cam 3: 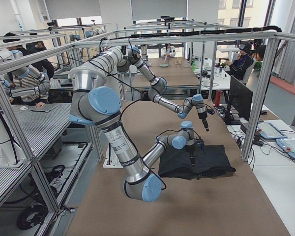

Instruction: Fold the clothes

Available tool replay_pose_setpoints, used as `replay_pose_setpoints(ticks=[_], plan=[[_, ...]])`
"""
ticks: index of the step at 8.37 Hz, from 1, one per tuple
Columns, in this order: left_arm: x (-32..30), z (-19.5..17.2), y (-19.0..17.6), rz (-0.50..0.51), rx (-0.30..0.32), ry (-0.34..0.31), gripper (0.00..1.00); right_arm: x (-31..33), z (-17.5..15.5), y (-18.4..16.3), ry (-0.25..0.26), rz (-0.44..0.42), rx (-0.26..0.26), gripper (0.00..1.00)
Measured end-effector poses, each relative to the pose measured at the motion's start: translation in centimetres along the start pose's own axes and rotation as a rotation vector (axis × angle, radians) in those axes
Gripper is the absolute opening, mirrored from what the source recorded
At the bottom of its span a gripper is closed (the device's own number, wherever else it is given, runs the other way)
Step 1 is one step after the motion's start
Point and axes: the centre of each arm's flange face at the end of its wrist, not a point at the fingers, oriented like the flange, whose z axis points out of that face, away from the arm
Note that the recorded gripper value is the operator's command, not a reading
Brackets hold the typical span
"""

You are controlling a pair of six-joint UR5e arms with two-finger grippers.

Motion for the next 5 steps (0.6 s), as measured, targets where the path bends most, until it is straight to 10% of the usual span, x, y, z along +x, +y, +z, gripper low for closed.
replay_pose_setpoints(ticks=[5], plan=[[-0.7,0.2,0.4,0.001,0.001,0.003,0.95,-2.0,4.7,8.1,0.033,0.049,-0.036,0.92]])
